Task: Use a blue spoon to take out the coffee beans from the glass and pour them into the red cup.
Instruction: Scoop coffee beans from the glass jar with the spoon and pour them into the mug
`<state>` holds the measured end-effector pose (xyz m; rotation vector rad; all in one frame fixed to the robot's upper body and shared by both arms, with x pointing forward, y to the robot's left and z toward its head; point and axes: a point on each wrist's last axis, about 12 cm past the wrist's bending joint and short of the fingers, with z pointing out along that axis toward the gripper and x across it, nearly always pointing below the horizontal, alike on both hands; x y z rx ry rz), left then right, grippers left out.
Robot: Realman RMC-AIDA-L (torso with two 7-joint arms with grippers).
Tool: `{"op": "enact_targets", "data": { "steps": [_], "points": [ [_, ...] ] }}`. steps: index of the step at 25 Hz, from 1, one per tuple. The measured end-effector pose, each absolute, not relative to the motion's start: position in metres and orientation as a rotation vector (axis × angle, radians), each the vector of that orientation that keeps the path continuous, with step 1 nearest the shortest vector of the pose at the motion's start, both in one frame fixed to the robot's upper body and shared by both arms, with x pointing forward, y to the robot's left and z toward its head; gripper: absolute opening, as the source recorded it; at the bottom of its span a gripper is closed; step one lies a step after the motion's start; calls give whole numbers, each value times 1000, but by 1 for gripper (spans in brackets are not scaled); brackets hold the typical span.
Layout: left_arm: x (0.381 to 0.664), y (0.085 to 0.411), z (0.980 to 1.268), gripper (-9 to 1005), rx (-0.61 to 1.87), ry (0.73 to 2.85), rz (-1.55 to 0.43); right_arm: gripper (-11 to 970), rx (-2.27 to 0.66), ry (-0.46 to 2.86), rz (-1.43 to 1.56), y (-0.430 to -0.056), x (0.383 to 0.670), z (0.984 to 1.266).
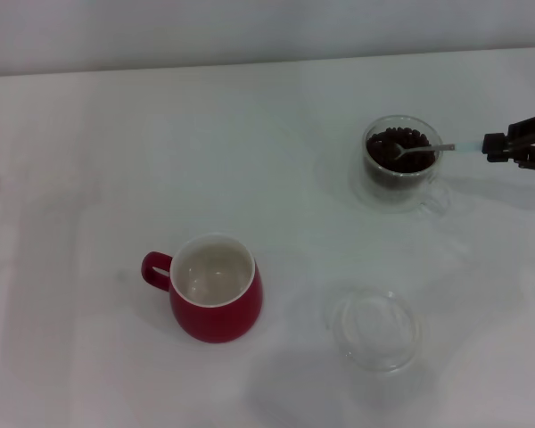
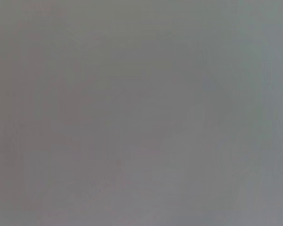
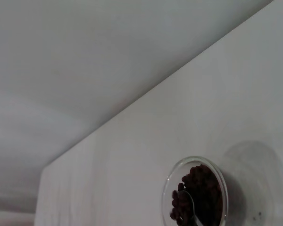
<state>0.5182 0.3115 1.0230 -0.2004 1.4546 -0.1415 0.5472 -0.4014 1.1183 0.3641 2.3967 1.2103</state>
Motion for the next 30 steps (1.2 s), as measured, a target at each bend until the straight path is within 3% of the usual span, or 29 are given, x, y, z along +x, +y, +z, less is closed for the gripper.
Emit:
{"op": "enact_targets", "data": {
  "steps": [30],
  "points": [
    [518,314,1023,788,-189,1456,-134,145,556,2215,1329,-418,517,1096]
  ]
}}
